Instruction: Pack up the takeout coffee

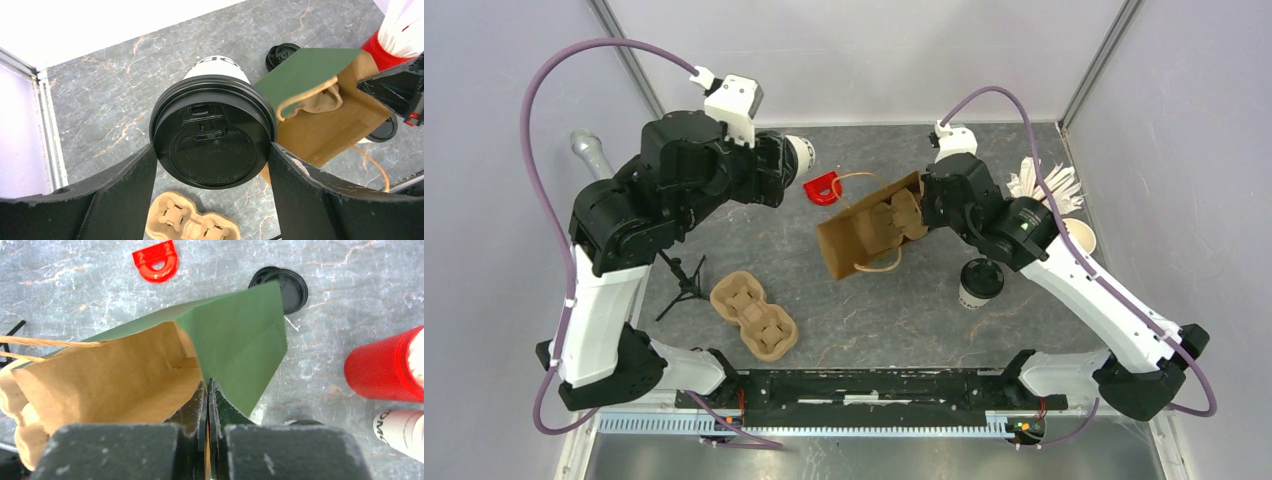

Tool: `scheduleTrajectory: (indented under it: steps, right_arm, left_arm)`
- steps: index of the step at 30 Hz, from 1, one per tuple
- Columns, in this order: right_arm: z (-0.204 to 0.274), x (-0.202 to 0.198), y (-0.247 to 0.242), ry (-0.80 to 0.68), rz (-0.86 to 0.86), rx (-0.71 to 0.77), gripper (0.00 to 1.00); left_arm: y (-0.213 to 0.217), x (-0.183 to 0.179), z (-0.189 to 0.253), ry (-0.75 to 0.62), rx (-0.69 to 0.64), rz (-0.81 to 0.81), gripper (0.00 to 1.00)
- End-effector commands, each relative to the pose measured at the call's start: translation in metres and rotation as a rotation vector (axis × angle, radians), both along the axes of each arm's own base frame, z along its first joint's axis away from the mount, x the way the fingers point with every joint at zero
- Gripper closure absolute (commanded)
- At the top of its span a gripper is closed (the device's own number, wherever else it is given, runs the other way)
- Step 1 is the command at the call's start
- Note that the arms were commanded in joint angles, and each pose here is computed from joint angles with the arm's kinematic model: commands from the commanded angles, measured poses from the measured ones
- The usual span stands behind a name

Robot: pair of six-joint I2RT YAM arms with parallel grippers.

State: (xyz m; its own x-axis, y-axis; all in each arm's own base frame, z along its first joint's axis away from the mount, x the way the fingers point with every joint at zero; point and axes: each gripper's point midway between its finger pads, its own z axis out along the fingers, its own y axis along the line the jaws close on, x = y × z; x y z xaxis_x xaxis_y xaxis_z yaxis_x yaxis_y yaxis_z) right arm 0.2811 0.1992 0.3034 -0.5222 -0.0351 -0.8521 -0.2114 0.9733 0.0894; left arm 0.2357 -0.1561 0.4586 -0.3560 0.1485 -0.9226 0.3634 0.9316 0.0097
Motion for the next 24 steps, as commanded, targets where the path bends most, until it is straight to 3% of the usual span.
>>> scheduleTrajectory:
  steps: [1, 3, 6, 7, 10, 12, 15, 16, 19, 22, 24]
  right_arm:
    - [0.003, -0.005, 0.001, 0.103, -0.032, 0.067, 0.99]
    - [0.035, -0.002, 0.007, 0.103, -0.037, 0.098, 1.00]
    - [-0.013, -0.008, -0.004, 0.210, -0.044, -0.047, 0.97]
    - [-0.022, -0.009, -0.004, 0.246, -0.034, -0.026, 0.97]
    - [0.033, 0.003, 0.012, 0.165, -0.022, 0.110, 0.98]
    - [0.065, 0.009, 0.010, 0.132, -0.044, 0.115, 0.99]
    - [0.021, 0.006, 0.003, 0.198, -0.051, 0.028, 0.98]
    - [0.005, 0.002, 0.004, 0.223, -0.039, 0.062, 0.98]
    - [0.025, 0.003, 0.015, 0.142, -0.004, 0.216, 1.00]
    - [0.012, 0.008, -0.009, 0.146, -0.055, 0.118, 1.00]
    - [0.016, 0.009, -0.006, 0.139, -0.012, 0.127, 1.00]
  left_arm:
    - [0.013, 0.000, 0.017, -0.046, -0.064, 0.073, 0.48]
    - [0.015, -0.001, 0.016, -0.042, -0.060, 0.080, 0.49]
    - [0.014, -0.001, 0.012, -0.037, -0.068, 0.081, 0.49]
    - [0.013, 0.000, 0.010, -0.035, -0.065, 0.078, 0.49]
    - [0.013, 0.000, 0.008, -0.025, -0.053, 0.077, 0.49]
    - [0.013, 0.000, 0.007, -0.023, -0.048, 0.076, 0.49]
    - [0.011, 0.001, 0.006, -0.022, -0.038, 0.070, 0.49]
    - [0.010, 0.002, 0.006, -0.022, -0.034, 0.065, 0.49]
    - [0.010, 0.003, 0.010, -0.030, -0.029, 0.064, 0.49]
    - [0.011, 0.003, 0.010, -0.036, -0.027, 0.066, 0.50]
    - [0.011, 0.004, 0.010, -0.036, -0.017, 0.062, 0.50]
